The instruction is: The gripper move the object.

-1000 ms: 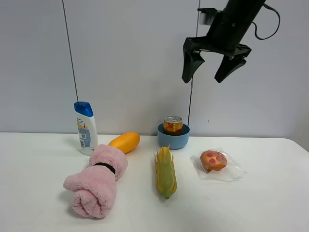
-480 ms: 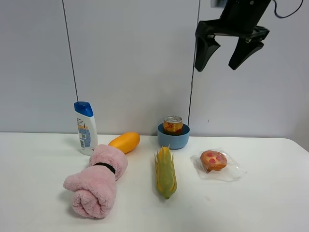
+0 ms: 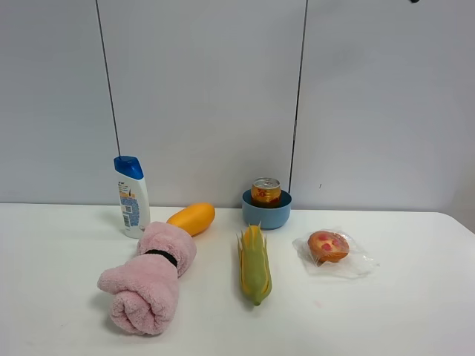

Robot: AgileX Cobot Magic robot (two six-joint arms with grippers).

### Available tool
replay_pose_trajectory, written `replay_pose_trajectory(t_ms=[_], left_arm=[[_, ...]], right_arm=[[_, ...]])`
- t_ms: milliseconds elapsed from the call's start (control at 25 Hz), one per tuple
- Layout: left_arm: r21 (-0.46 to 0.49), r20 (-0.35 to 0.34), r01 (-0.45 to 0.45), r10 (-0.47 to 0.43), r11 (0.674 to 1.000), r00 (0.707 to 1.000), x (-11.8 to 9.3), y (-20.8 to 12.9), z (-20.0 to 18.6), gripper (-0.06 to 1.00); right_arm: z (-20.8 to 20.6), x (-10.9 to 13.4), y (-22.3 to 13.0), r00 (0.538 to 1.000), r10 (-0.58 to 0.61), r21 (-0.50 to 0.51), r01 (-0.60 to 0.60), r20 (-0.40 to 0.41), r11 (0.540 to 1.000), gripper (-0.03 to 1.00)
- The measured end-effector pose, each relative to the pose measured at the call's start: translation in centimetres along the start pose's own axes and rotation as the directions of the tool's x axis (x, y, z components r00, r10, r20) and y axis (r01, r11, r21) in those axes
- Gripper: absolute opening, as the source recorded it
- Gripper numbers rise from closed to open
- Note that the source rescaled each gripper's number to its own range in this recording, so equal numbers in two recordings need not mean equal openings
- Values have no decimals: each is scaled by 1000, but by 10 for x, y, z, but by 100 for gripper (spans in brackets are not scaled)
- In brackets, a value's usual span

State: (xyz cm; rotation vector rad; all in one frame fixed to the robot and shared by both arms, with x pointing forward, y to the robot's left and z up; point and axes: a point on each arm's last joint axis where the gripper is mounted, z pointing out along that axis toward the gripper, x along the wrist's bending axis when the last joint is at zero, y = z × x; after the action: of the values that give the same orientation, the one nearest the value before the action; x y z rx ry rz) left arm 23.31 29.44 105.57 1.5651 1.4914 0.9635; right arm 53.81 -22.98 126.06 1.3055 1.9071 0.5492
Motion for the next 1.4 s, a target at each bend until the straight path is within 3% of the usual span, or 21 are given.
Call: replay_pose_trajectory(t_ms=[280, 480, 800, 1080, 1400], left_arm=[[0, 0, 0, 0, 1000, 1000, 0, 0, 0, 100], [0, 0, 0, 0, 1000, 1000, 0, 0, 0, 100], [0, 0, 0, 0, 1000, 1000, 0, 0, 0, 100], [0, 0, 0, 0, 1000, 1000, 0, 0, 0, 100], [0, 0, 0, 0, 1000, 1000, 0, 0, 0, 100]], right_arm=[[-21, -40, -47, 989, 125, 23, -127, 77, 992, 92], [-34, -46, -94, 979, 163, 58, -171, 119, 984, 92], [-70, -20, -174, 970, 215, -22, -214, 114, 977, 92], [-107, 5, -243, 934, 343, -145, -327, 100, 934, 92], [-106, 27, -292, 893, 438, -165, -419, 101, 893, 92]])
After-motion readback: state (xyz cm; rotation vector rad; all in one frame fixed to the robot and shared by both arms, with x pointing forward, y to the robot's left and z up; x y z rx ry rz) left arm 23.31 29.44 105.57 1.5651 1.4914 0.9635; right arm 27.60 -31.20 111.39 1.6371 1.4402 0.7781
